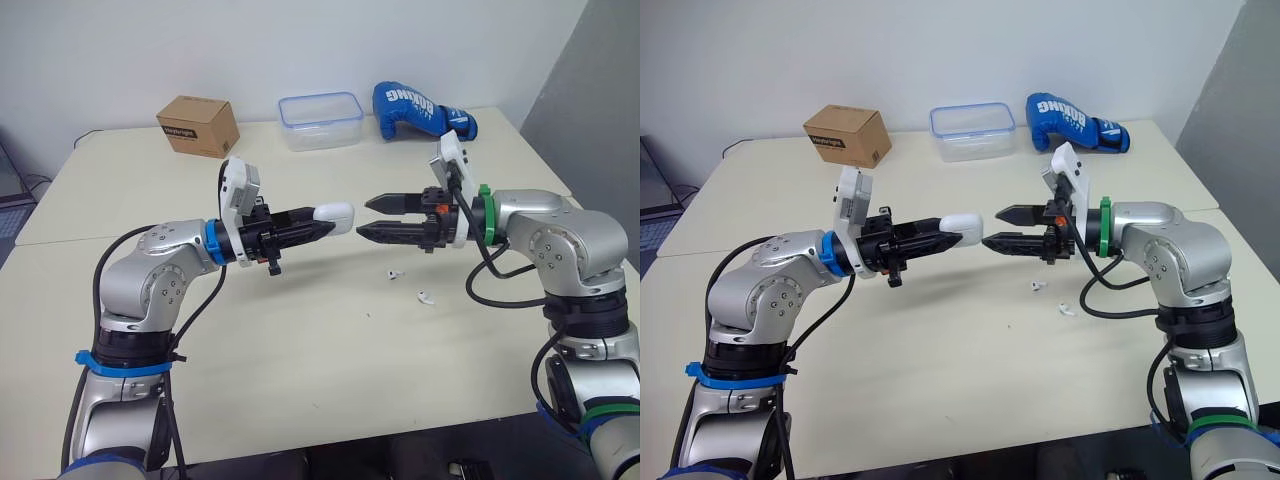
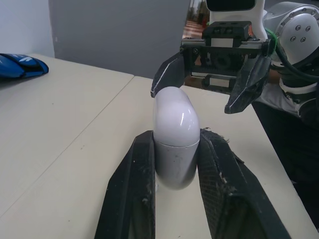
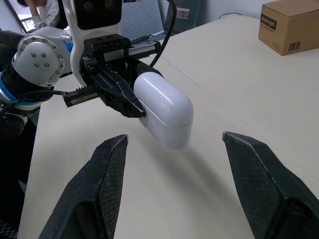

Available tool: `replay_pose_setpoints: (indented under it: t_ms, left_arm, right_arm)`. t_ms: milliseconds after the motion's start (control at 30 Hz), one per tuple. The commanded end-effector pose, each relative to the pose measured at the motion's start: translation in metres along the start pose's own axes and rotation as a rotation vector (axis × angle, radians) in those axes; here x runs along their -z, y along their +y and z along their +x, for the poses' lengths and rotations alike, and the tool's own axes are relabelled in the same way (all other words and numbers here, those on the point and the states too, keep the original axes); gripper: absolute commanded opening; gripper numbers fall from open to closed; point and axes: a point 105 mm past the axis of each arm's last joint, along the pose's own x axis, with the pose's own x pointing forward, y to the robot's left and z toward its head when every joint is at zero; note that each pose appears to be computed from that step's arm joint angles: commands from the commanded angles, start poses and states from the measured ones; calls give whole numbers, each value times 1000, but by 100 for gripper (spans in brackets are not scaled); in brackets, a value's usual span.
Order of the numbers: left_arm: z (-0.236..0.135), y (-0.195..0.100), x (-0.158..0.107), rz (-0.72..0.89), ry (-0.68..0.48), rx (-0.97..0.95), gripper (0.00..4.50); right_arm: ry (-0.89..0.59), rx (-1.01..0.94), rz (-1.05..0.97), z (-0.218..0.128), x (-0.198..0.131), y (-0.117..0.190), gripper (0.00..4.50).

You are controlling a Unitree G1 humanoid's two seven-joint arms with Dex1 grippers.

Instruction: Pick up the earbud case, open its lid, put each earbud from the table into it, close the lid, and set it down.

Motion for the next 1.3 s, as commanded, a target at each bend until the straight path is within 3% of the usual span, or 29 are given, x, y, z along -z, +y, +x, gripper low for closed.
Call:
replay_pose_setpoints:
  t_ms: [33,1300]
  left_arm:
    - [4,-10,-14,45,-28,43,79]
    - [4,-28,-8,12,-11,115,79]
  right_arm:
    - [-19,-32,-40,6,-13,9,315]
    - [-39,31,-21,15,-27,-14,315]
